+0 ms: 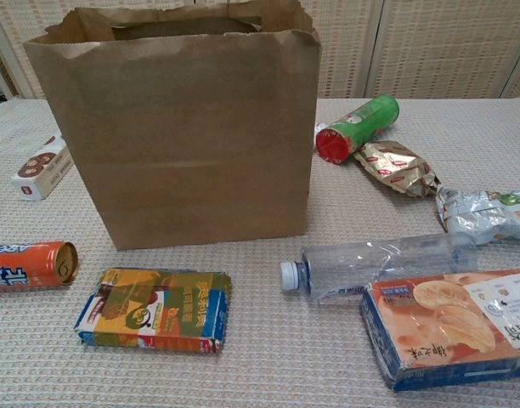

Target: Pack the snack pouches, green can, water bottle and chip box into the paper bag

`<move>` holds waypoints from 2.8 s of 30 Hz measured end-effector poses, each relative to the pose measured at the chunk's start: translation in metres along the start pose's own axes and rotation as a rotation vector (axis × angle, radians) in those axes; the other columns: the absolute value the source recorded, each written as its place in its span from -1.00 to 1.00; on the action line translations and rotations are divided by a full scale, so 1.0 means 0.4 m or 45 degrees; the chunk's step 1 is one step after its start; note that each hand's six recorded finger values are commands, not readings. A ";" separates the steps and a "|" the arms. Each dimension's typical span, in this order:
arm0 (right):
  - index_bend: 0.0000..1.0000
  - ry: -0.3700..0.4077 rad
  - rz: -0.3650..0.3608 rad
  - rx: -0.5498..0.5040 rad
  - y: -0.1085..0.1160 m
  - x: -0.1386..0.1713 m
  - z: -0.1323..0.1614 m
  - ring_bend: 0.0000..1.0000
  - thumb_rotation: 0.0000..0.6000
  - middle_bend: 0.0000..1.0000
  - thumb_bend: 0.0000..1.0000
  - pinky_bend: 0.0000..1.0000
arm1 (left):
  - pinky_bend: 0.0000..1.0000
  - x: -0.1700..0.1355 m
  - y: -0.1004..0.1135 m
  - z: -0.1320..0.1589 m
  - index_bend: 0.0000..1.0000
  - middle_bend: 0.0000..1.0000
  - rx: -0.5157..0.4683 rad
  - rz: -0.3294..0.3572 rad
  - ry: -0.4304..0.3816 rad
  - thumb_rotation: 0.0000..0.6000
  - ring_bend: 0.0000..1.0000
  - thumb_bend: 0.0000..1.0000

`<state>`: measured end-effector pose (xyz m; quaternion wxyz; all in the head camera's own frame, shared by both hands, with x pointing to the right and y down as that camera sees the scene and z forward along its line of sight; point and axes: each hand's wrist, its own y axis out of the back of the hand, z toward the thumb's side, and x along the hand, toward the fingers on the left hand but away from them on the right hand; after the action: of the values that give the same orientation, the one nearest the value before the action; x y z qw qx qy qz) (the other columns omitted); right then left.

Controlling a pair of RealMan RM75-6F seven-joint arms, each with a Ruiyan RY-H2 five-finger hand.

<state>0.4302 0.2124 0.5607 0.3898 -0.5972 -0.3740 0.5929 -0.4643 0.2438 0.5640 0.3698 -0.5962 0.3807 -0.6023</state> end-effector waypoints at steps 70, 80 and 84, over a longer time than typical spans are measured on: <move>0.37 0.014 0.472 0.206 -0.276 -0.328 0.236 0.26 1.00 0.17 -0.42 0.31 | -1.00 0.013 -0.002 0.001 -0.98 -1.00 0.006 -0.010 0.008 1.00 -1.00 -0.23; 0.41 -0.024 0.363 0.143 -0.150 -0.328 0.178 0.32 1.00 0.21 -0.39 0.34 | -1.00 0.012 -0.002 0.002 -0.98 -1.00 0.011 -0.008 0.009 1.00 -1.00 -0.23; 0.41 -0.024 0.289 0.086 -0.078 -0.325 0.165 0.32 1.00 0.21 -0.39 0.34 | -1.00 0.012 -0.001 0.003 -0.97 -1.00 0.012 -0.008 0.009 1.00 -1.00 -0.23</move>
<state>0.3624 0.1086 0.6436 0.3365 -0.6167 -0.2872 0.6511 -0.4632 0.2395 0.5667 0.3694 -0.5936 0.3774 -0.6073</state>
